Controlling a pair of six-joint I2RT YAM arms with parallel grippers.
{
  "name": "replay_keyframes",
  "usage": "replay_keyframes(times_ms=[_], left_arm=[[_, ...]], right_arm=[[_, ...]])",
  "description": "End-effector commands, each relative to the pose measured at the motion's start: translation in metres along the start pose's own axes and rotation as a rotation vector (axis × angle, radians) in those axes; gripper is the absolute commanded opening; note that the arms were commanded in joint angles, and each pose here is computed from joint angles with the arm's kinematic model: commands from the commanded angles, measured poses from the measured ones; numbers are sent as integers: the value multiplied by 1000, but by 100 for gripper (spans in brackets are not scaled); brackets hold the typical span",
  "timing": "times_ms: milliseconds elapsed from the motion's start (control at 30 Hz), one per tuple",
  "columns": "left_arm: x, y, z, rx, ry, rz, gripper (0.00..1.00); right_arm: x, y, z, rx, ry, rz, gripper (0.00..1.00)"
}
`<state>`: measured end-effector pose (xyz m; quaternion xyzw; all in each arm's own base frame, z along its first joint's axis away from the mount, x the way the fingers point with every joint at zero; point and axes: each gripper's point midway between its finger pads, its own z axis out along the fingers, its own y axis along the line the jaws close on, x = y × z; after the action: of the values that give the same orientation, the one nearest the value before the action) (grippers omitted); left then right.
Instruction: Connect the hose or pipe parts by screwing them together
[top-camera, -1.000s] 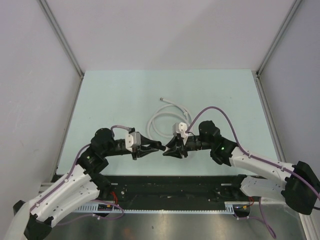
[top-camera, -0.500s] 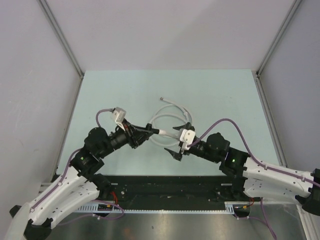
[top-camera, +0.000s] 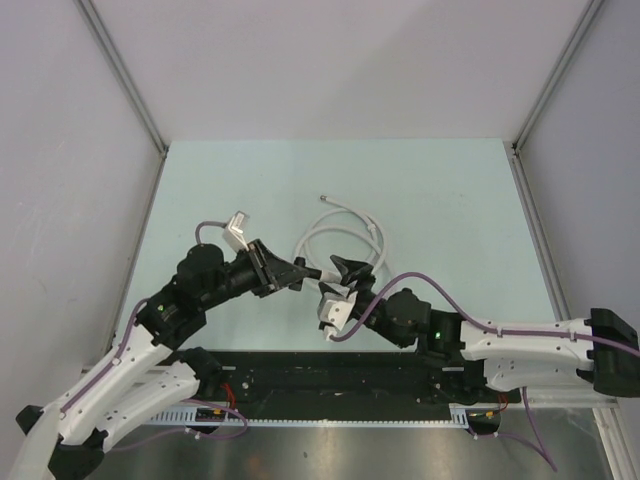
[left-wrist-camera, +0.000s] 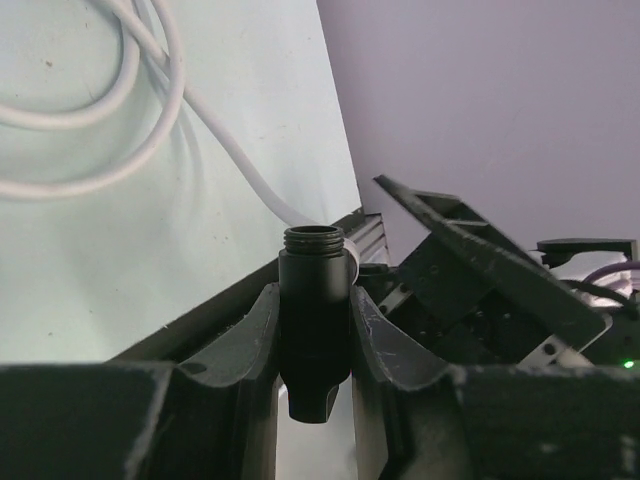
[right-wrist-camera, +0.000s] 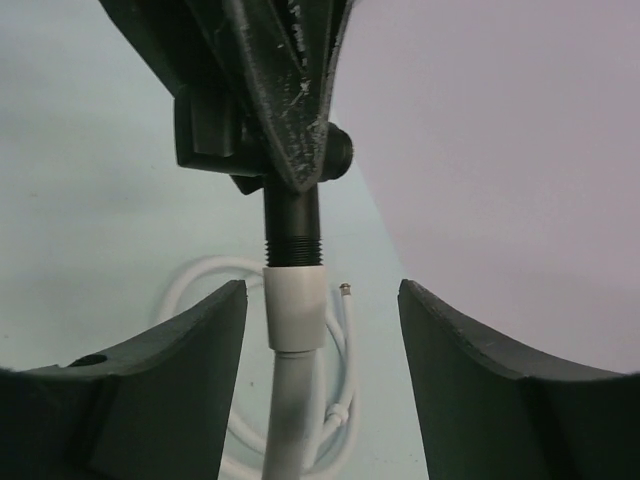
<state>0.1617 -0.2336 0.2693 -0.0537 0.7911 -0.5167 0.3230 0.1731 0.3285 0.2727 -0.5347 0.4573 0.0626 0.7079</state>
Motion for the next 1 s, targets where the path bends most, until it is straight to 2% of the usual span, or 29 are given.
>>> replay_keyframes(times_ms=[0, 67, 167, 200, 267, 300, 367, 433, 467, 533, 567, 633, 667, 700, 767, 833, 967], left_arm=[[-20, -48, -21, 137, -66, -102, 0], [-17, -47, -20, 137, -53, -125, 0], [-11, -46, -17, 135, -13, -141, 0], [-9, -46, -17, 137, -4, -145, 0], [-7, -46, -17, 139, 8, -155, 1], [-8, -49, -18, 147, 7, -149, 0], [-8, -49, -17, 151, 6, -95, 0], [-12, -52, -16, 161, 0, 7, 0], [-14, -49, -12, 166, -9, 145, 0], [-10, -49, -10, 212, 6, 316, 0], [-13, -53, -9, 265, -25, 475, 0], [-4, -39, -2, 298, -26, 592, 0], [-6, -46, -5, 365, -71, 711, 0], [1, -33, 0, 383, -73, 766, 0], [2, -37, -4, 465, -144, 949, 0], [5, -23, 1, 451, -153, 1036, 0], [19, -9, 7, 520, -122, 1313, 0]], right_arm=[[-16, -18, 5, 102, -13, -83, 63], [-19, -12, 7, 93, -18, -97, 61], [-23, -11, 10, 100, -34, -95, 46], [-24, -11, 10, 100, -36, -95, 34], [-24, -8, 11, 87, -33, -86, 22], [-28, -9, 12, 85, -38, -75, 10], [-29, 1, 13, 28, -37, -32, 0], [-42, 3, 13, -19, -71, 68, 0], [-42, 12, 13, -88, -84, 86, 0], [-55, 17, 11, -174, -147, 156, 0], [-54, 20, 9, -207, -148, 207, 0], [-57, 18, 5, -268, -194, 257, 0], [-54, 21, 3, -302, -189, 304, 0], [-46, 15, 4, -307, -179, 323, 0], [-44, 22, -1, -392, -193, 365, 0], [-42, 25, -6, -458, -205, 414, 0], [-37, 39, -18, -622, -222, 505, 0]])
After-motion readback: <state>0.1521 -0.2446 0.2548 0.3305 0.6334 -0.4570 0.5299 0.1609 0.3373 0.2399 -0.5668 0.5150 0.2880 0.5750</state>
